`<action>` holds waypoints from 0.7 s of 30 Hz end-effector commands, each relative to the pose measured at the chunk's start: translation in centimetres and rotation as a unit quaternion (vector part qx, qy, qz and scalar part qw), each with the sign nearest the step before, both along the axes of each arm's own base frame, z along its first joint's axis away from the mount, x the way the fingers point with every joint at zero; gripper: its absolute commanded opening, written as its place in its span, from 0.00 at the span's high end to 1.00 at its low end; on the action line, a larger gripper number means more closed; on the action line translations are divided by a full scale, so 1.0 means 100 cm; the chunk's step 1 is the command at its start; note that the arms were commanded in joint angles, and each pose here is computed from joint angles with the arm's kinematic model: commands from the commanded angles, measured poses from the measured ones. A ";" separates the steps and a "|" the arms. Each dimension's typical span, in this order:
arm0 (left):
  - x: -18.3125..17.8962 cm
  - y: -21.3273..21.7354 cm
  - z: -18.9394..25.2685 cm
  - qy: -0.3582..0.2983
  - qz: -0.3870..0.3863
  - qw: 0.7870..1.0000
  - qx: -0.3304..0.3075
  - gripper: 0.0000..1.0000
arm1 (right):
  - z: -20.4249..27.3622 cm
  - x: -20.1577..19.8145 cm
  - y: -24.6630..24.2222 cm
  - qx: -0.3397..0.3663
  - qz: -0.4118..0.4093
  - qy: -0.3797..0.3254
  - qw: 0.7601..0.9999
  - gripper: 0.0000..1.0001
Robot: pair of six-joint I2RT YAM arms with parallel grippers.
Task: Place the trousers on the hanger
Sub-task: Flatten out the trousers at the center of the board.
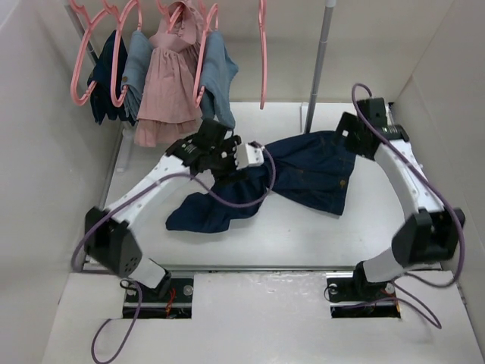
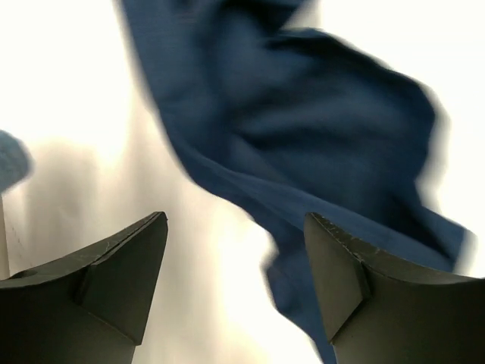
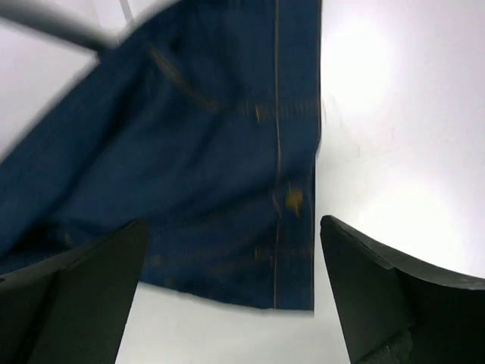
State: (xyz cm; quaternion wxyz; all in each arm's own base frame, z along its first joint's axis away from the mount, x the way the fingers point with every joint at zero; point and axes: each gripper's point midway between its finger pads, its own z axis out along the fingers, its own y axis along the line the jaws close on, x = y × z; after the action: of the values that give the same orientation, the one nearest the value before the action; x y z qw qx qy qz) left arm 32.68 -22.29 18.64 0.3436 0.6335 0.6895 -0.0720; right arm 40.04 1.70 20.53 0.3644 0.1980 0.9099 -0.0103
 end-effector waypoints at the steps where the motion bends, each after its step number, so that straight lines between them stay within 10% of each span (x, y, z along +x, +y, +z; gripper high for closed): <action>1: -0.068 0.017 -0.011 0.046 -0.068 0.996 0.032 0.30 | -0.008 -0.049 0.022 0.086 -0.003 -0.017 0.996 0.00; 8: -0.131 0.053 -0.070 0.097 -0.040 0.991 0.088 0.24 | -0.100 -0.100 0.049 0.218 -0.092 0.035 0.971 0.00; 15: -0.087 0.066 -0.115 0.016 0.093 0.992 0.084 0.19 | -0.139 -0.094 0.046 0.243 -0.158 0.047 0.956 0.00; 21: -0.074 0.078 -0.132 0.038 0.162 0.984 0.060 0.62 | -0.169 -0.097 0.042 0.256 -0.185 0.077 0.945 0.15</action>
State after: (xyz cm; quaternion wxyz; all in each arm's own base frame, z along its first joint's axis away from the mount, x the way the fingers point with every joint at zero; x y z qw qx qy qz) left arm 23.44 -14.49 5.25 0.2444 0.5752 0.7807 -0.0049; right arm 28.64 5.87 3.49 0.2000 0.4212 0.8777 0.1110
